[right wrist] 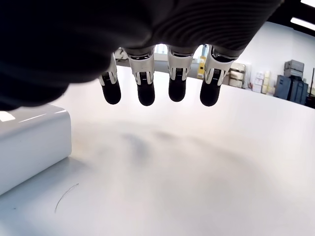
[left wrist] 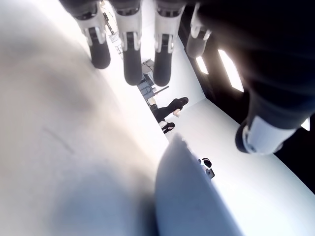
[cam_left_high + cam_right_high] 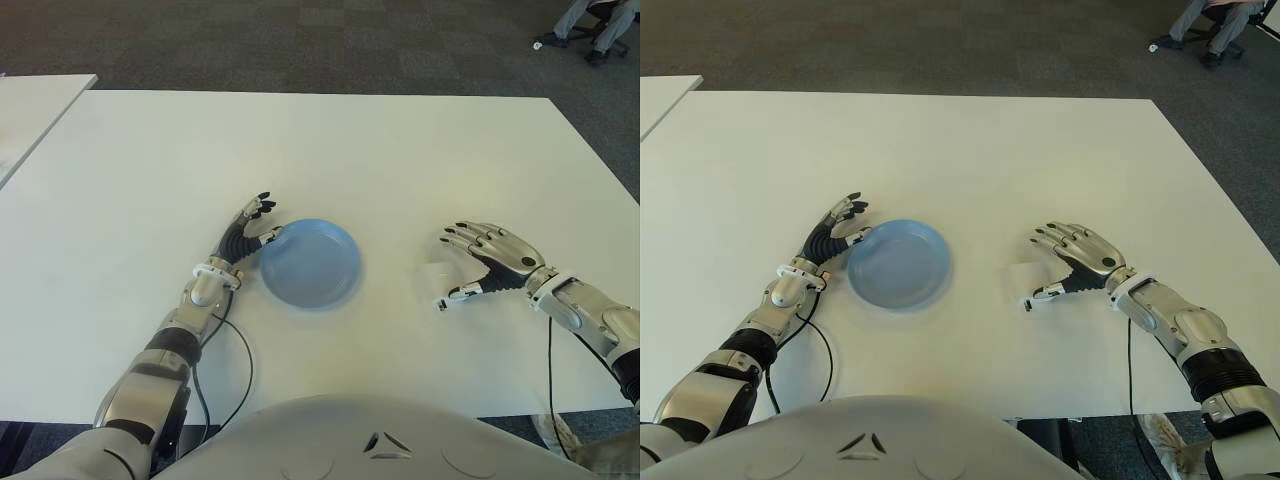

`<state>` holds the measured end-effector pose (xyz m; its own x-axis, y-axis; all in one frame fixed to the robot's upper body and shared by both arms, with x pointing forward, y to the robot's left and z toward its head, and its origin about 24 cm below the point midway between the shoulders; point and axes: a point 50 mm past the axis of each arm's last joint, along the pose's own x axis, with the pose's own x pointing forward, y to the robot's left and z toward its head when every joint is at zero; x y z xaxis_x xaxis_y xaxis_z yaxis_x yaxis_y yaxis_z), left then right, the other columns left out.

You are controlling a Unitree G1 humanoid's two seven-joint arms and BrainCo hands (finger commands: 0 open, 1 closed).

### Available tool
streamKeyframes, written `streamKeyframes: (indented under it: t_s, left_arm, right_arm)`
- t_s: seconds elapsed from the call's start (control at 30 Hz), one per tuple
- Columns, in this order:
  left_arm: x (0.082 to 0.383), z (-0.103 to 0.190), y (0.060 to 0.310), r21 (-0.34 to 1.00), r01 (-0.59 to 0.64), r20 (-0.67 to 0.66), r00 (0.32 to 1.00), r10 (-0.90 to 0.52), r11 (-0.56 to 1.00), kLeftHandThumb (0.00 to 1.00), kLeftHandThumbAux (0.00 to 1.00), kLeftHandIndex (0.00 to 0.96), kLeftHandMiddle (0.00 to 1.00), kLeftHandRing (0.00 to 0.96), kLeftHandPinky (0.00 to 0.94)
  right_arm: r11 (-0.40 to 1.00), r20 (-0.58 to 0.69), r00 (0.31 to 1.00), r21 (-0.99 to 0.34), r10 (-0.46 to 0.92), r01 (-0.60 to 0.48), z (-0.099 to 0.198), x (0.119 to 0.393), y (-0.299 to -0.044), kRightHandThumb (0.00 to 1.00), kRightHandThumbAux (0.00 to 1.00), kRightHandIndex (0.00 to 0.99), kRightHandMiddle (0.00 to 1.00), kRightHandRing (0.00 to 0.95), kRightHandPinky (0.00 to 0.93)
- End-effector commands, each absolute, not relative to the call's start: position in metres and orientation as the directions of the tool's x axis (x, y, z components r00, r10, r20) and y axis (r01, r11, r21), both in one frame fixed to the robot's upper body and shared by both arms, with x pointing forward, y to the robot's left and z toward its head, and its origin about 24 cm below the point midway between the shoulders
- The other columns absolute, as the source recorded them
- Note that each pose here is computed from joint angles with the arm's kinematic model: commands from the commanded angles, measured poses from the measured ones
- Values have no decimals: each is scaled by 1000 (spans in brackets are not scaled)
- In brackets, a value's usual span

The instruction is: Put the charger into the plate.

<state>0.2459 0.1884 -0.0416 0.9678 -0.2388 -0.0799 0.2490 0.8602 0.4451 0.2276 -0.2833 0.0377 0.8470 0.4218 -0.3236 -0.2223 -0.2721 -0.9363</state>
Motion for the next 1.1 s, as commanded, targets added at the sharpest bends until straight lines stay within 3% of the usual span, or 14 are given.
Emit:
streamKeyframes:
  t_s: [0.03, 1.1]
  left_arm:
    - [212, -78, 187, 404, 349, -289, 926, -244, 846, 0, 562, 66, 196, 195, 163]
    - [215, -81, 187, 401, 364, -327, 914, -240, 841, 0, 504, 88, 205, 199, 172]
  right_arm:
    - [-285, -355, 839, -925, 412, -252, 34, 224, -284, 129, 221, 0, 0, 0, 0]
    - [-194, -288, 846, -955, 449, -222, 47, 219, -278, 133, 208, 0, 0, 0, 0]
